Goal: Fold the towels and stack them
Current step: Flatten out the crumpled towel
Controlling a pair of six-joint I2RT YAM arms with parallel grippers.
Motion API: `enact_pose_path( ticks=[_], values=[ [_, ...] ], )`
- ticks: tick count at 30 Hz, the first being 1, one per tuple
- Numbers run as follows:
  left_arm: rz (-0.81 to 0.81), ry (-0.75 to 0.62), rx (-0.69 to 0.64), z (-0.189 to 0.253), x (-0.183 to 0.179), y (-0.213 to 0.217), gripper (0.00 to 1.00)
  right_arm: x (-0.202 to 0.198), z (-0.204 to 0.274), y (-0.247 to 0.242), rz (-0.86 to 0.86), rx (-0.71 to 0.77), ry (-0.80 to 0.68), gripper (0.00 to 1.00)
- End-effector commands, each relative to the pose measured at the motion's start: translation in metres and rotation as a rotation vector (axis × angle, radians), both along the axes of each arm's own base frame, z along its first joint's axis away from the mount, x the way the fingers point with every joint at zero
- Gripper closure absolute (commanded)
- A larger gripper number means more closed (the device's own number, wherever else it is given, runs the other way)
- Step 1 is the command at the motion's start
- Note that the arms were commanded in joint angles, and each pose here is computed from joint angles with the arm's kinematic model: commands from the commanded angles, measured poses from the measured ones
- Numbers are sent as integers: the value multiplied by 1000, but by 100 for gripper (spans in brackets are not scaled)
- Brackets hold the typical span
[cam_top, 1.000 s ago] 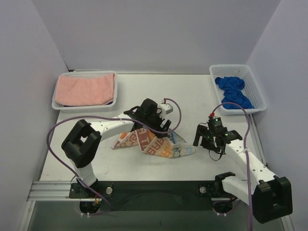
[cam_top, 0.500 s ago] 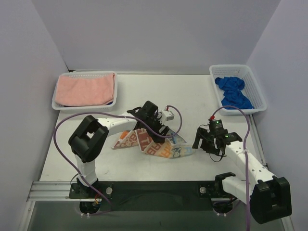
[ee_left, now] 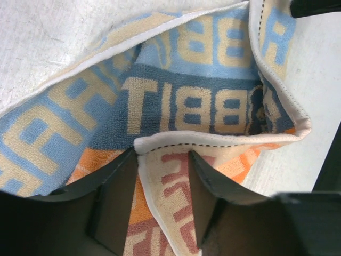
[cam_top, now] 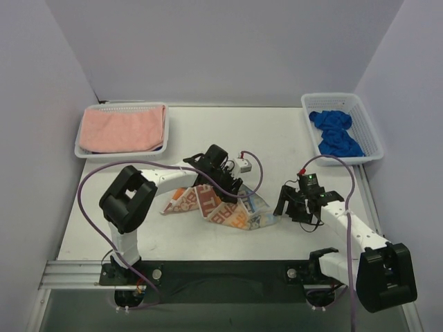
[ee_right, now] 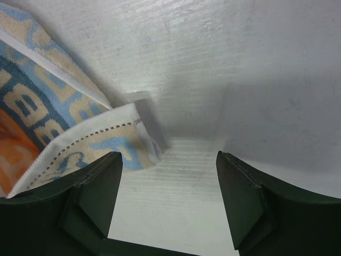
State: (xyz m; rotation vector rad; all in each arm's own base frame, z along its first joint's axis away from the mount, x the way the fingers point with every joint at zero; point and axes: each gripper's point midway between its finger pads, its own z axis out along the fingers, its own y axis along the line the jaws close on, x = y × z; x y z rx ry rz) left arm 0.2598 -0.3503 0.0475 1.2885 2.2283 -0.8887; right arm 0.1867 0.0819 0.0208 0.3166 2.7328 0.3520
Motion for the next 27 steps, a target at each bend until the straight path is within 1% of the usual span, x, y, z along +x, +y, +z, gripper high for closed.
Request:
enact_pose_path(
  ticks=[1,7,14,15,16,19,21,22,24,27],
  values=[
    [-40,-37,-103,28,3,-19,49,5,-5,5,-13,32,10,28],
    [-52,-14,-122,31,-4,-18,55,9,-9,11,-18,67,12,29],
    [-62,-3,-114,27,-11,-13,57,17,-13,15,-10,83,-8,32],
    [-64,0,-115,27,-12,-13,63,17,-14,14,-10,85,-7,33],
    [-64,0,-115,27,-12,-13,66,17,-15,15,-6,84,-5,34],
    [-60,-3,-111,27,-12,-10,81,16,-18,17,14,94,-3,38],
    [-57,-9,-113,30,-13,-9,88,16,-18,21,29,112,-5,41],
    [-53,-8,-115,31,-12,-9,95,16,-17,22,36,120,-5,42],
    [-42,-15,-119,36,-11,-8,100,16,-16,27,63,141,-10,44],
    [8,-28,-112,43,-5,-5,100,16,-12,31,98,163,-28,46]
  ],
)
